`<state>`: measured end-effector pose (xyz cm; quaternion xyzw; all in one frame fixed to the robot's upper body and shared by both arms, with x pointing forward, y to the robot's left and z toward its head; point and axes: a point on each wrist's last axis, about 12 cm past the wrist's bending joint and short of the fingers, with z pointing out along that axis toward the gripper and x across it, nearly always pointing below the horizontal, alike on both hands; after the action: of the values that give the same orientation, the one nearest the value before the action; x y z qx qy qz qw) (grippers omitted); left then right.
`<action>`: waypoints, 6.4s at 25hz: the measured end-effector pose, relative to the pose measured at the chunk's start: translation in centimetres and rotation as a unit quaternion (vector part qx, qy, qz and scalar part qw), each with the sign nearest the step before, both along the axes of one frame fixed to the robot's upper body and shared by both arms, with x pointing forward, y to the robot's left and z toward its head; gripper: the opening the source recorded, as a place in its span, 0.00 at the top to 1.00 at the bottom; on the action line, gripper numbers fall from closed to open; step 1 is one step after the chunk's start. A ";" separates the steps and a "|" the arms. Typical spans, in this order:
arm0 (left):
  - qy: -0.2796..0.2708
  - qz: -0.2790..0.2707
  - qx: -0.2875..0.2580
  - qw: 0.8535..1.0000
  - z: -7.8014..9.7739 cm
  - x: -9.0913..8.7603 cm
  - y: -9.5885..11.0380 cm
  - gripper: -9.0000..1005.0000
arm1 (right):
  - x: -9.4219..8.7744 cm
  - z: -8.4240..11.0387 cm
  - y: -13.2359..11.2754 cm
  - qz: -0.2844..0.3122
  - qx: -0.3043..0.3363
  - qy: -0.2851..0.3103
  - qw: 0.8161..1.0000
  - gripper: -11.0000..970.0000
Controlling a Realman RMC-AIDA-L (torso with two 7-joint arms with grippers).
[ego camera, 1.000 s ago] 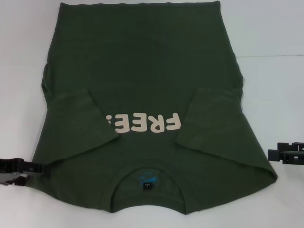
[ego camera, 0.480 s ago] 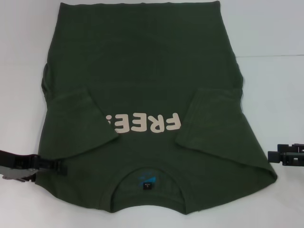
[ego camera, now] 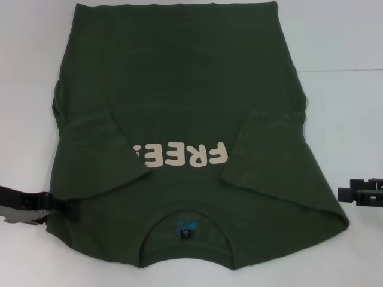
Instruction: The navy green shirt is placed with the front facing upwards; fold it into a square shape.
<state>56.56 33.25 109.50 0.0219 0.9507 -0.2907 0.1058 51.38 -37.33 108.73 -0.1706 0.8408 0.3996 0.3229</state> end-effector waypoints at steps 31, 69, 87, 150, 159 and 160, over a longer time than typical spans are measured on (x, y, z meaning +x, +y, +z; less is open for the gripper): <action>-0.006 -0.015 0.002 1.000 0.0 0.0 0.0 0.96 | 2.1 4.4 -3.1 -0.122 0.007 0.265 0.956 0.17; 0.001 -0.020 -0.004 1.000 -0.1 -0.4 0.0 0.96 | 5.5 2.6 1.9 -0.103 -0.099 0.321 0.936 0.23; 0.005 -0.022 -0.007 1.000 -0.3 -0.6 -0.2 0.96 | 5.8 1.7 3.0 -0.093 -0.126 0.313 0.937 0.23; 0.005 -0.023 -0.008 1.000 -0.3 -0.6 -0.2 0.96 | 6.6 1.3 6.3 -0.054 -0.138 0.295 0.944 0.23; 0.005 -0.023 -0.008 1.000 -0.3 -0.5 -0.3 0.96 | 6.9 1.5 6.9 -0.047 -0.135 0.292 0.946 0.23; 0.005 -0.024 -0.008 1.000 -0.3 -0.5 -0.3 0.96 | 6.9 1.5 7.0 -0.045 -0.135 0.292 0.946 0.23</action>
<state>56.02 32.99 109.22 0.0421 0.9482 -0.3004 0.0946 58.30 -30.30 110.21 -0.0504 0.9512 0.2993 0.0549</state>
